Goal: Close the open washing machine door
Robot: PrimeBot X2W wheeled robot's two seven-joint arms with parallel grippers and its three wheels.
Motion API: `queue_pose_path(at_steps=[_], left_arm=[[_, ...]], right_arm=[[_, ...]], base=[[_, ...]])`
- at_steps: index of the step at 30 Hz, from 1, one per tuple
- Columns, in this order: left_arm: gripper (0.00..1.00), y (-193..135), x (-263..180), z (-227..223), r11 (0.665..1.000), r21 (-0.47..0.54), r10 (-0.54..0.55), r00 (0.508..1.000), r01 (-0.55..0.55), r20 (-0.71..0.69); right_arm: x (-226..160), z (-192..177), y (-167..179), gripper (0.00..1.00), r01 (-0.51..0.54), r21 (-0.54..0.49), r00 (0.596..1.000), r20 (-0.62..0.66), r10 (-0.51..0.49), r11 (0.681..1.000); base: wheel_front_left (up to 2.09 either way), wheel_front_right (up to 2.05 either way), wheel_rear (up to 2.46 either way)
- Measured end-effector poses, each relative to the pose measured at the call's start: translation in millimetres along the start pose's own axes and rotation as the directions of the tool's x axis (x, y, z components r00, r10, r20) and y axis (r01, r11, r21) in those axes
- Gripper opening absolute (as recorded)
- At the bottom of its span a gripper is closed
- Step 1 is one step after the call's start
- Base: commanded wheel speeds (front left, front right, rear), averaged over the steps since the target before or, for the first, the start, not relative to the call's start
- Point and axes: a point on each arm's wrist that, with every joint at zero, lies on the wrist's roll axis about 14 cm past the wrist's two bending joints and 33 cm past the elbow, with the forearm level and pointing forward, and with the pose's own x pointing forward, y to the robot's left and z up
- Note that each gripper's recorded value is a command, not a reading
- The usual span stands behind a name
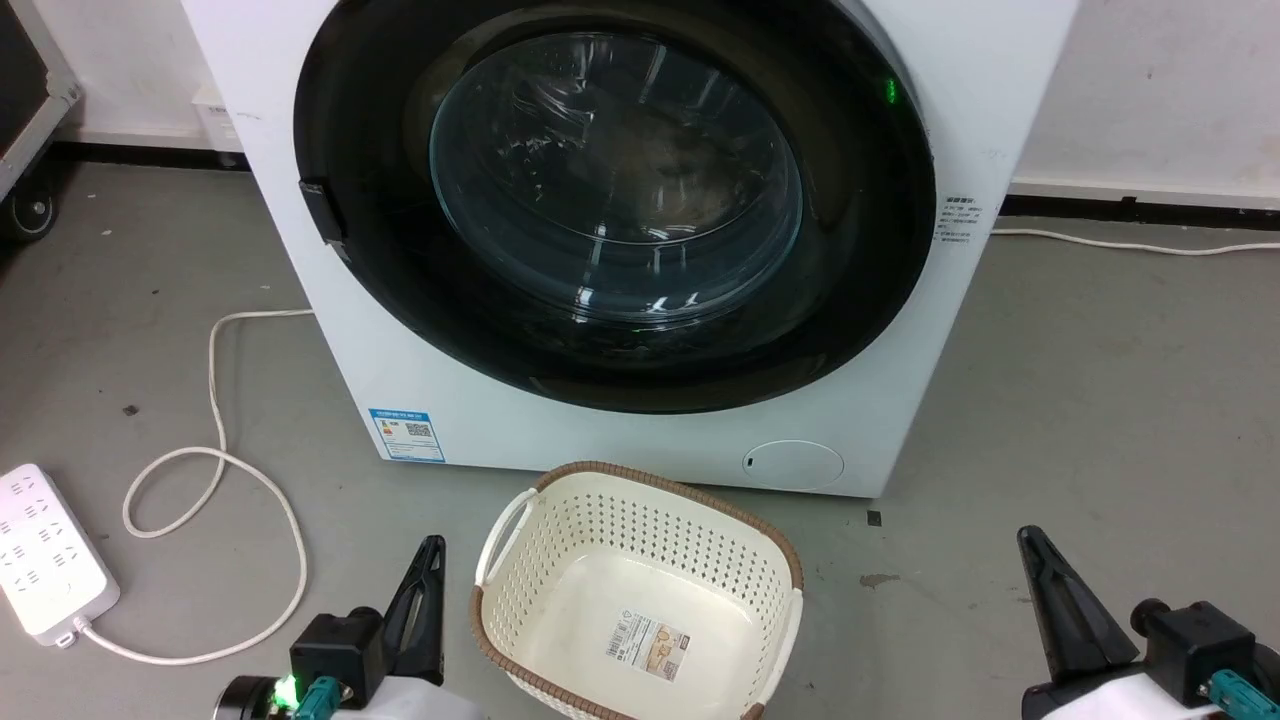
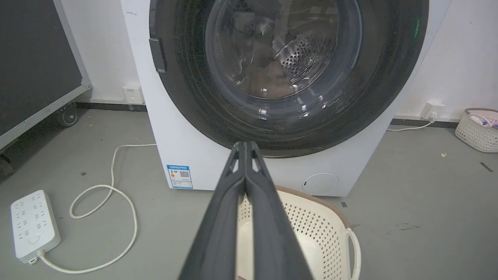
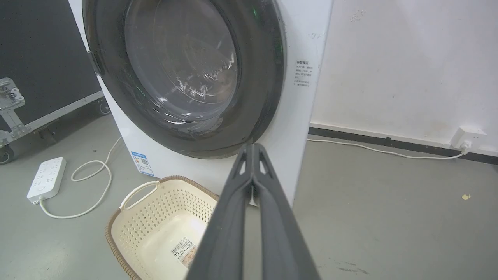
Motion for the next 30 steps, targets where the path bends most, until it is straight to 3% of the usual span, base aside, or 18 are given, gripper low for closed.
queue_pose_path(at_steps=[30], left_arm=[[0.0, 8.0, 3.9, 7.6, 0.999, 0.045, 0.025, 1.0, -0.024, -0.015]], right_arm=[[4.3, 1.4, 6.9, 0.0, -0.013, -0.018, 0.999, -0.032, 0.012, 1.0]], base=[[0.0, 0.0, 0.0]])
